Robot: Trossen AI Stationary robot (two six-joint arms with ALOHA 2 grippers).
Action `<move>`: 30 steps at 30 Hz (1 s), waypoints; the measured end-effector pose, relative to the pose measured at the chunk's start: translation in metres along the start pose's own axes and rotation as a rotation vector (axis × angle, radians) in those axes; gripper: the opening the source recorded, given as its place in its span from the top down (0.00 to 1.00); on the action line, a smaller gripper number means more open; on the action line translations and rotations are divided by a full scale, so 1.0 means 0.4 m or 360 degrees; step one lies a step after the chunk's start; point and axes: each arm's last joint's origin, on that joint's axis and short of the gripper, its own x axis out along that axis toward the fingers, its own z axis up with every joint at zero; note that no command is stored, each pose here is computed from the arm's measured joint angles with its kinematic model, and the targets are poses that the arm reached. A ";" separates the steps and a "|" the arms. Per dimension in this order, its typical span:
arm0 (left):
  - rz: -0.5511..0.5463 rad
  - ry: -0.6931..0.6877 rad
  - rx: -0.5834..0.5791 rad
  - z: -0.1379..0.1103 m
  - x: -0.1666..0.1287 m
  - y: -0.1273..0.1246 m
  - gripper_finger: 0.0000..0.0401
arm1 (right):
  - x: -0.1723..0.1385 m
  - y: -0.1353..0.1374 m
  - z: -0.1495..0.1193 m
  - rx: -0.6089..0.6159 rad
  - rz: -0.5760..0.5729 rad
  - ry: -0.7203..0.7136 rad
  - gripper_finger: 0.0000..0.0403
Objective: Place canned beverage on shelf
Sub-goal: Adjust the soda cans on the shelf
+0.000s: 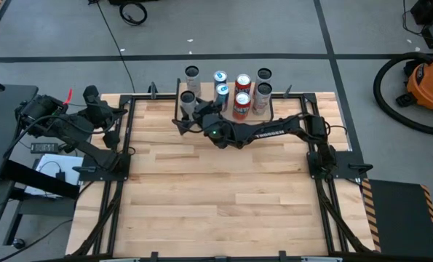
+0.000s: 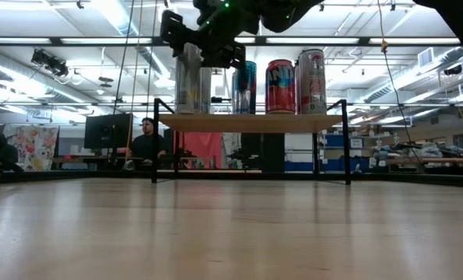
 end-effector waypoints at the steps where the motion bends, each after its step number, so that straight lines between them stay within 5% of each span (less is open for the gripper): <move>1: 0.0000 0.0000 0.0000 0.000 0.000 0.000 0.98 | -0.004 0.003 0.002 -0.0019 -0.0004 -0.0012 0.16; 30: -0.0001 0.0000 -0.0005 0.000 0.000 0.000 0.98 | 0.016 -0.019 0.016 -0.0046 -0.0144 -0.0077 0.16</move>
